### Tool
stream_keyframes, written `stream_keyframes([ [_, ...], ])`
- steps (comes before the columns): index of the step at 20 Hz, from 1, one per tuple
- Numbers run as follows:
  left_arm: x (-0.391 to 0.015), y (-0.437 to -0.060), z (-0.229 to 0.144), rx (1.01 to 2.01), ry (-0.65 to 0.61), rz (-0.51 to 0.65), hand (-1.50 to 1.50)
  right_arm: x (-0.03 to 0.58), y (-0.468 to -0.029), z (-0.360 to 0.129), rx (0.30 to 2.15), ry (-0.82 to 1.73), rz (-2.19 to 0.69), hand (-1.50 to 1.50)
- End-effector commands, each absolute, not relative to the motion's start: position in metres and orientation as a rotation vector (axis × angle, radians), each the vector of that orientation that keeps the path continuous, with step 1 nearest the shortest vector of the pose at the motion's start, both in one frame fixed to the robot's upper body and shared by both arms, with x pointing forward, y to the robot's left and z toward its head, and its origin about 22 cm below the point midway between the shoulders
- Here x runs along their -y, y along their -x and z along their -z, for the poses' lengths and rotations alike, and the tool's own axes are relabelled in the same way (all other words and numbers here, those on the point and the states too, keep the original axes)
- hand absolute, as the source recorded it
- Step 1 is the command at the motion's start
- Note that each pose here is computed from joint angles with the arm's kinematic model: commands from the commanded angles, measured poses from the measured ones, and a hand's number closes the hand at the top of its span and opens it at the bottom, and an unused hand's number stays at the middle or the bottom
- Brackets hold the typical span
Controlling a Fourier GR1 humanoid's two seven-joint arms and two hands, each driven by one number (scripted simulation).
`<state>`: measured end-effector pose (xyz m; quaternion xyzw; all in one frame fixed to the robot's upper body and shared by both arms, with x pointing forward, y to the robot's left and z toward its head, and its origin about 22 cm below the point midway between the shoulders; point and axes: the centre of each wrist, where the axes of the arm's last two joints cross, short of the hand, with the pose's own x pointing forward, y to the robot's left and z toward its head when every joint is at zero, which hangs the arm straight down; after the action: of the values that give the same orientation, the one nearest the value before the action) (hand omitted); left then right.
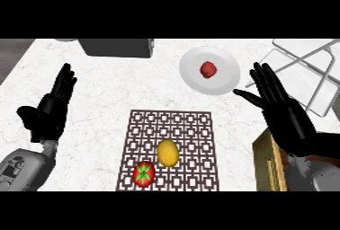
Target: Pick the lemon from the placemat and place it in the tiered shelf
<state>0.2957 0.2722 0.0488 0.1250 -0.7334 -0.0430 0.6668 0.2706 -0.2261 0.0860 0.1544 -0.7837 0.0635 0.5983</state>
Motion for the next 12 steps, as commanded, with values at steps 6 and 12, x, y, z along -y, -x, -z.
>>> stream_keyframes([
  [6,-0.242,-0.281,-0.026,1.628,-0.175,0.244,0.0,0.194,-0.27,-0.078,1.64,0.034,-0.084,-1.5],
  [12,-0.245,-0.281,-0.027,1.586,-0.16,0.214,0.0,0.256,-0.245,-0.018,1.52,0.575,0.023,1.5],
])
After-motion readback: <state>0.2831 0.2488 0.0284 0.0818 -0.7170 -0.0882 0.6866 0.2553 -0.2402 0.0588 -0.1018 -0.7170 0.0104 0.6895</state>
